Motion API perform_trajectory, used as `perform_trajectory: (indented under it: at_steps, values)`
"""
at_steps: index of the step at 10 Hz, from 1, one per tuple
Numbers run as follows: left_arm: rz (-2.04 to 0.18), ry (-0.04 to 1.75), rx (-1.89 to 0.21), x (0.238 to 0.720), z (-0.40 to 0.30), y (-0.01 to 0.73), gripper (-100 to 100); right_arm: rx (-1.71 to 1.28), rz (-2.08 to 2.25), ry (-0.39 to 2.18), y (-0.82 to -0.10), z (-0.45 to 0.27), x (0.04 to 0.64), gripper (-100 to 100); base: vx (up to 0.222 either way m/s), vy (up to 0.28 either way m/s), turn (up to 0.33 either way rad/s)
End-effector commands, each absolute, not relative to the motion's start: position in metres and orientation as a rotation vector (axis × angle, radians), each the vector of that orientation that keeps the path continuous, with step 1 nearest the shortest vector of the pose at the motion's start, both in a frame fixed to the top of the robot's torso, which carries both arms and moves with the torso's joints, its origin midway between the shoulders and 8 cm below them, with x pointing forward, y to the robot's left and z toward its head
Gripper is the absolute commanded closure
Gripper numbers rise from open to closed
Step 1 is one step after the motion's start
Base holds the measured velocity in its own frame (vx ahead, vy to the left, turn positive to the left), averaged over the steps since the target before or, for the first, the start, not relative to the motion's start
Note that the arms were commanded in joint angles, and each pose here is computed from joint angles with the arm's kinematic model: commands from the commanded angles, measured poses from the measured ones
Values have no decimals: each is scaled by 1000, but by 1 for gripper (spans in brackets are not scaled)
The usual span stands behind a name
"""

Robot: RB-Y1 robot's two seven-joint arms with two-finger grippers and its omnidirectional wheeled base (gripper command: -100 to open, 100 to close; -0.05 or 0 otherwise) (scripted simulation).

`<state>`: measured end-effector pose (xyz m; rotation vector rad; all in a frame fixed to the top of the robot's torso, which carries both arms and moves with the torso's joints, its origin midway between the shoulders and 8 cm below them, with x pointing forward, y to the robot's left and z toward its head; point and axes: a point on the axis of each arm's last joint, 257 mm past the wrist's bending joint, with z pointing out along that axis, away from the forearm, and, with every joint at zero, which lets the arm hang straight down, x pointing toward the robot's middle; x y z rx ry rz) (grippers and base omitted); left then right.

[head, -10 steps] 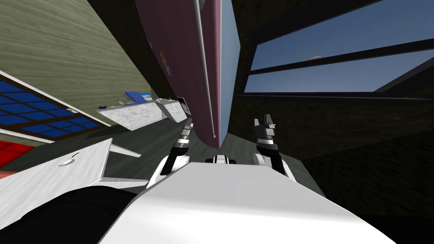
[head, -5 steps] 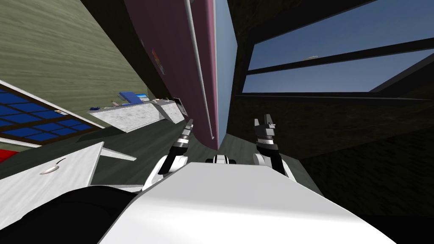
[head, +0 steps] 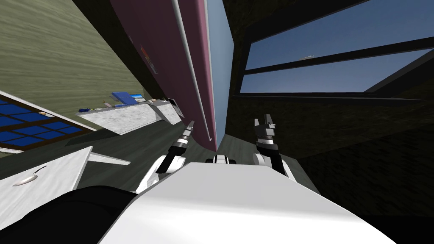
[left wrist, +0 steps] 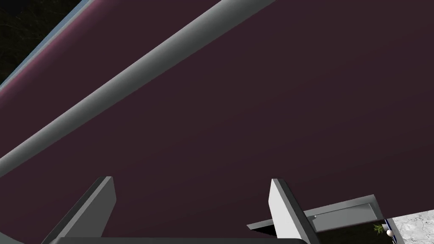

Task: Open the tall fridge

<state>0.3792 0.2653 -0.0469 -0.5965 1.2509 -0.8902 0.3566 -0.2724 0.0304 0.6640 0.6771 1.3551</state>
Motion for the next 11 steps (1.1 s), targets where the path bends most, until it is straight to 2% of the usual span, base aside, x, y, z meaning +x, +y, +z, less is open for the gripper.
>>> perform_trajectory:
  at_steps: [1, 6, 11]
  values:
    - [-830, 1325, -595, 382, -61, 271, -100, 664, 1355, 677, -272, 30, 357, 0, 64, -53, -50]
    - [-725, 1426, -582, 381, -74, 280, -100, 664, 1355, 677, -272, 30, 357, 0, 75, -55, -54]
    - [-703, 1433, -526, 372, -47, 269, -100, 664, 1355, 677, -272, 30, 357, 0, 52, -39, -33]
